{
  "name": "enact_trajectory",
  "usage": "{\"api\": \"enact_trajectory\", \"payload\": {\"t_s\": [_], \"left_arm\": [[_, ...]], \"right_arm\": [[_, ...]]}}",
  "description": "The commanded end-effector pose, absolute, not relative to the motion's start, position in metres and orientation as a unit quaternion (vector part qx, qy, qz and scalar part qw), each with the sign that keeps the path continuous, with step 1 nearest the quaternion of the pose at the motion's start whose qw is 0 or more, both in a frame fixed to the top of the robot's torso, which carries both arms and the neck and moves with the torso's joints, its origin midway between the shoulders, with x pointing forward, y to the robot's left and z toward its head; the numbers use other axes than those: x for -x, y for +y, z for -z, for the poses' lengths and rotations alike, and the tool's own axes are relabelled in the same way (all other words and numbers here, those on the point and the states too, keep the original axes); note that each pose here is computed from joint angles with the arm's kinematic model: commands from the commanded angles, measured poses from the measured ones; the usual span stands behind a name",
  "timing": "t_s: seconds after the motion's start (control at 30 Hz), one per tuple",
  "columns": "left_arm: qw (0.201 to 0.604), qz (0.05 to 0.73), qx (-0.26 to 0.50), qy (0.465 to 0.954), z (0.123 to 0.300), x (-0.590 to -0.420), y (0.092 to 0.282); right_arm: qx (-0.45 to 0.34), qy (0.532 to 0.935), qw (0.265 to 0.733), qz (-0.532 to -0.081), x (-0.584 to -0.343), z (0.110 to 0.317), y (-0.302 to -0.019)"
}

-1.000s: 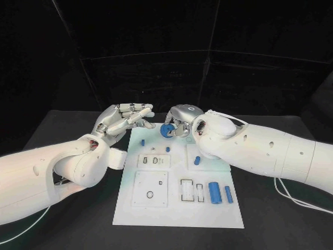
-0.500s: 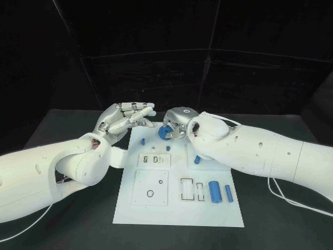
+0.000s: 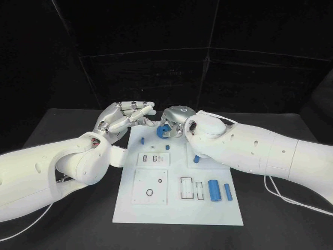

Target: Assemble the parts on the task board

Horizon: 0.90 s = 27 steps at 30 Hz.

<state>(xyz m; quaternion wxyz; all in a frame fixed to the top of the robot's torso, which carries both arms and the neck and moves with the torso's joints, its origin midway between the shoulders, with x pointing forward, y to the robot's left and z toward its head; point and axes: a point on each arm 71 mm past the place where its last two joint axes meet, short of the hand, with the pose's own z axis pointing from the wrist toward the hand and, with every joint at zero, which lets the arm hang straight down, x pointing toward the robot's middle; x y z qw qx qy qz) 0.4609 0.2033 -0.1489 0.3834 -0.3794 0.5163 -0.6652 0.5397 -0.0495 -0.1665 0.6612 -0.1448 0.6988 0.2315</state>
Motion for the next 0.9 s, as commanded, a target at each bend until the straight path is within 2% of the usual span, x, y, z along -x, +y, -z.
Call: {"api": "enact_trajectory", "payload": {"t_s": [0.03,0.9], "left_arm": [[0.380,0.670,0.374,0.516,0.1475,-0.4606,0.2019],[0.381,0.668,0.376,0.517,0.1479,-0.4611,0.2039]], "right_arm": [[0.152,0.700,0.658,-0.229,-0.5399,0.1673,-0.0491],[0.147,0.689,0.670,-0.233,-0.5394,0.1648,-0.0504]]}}
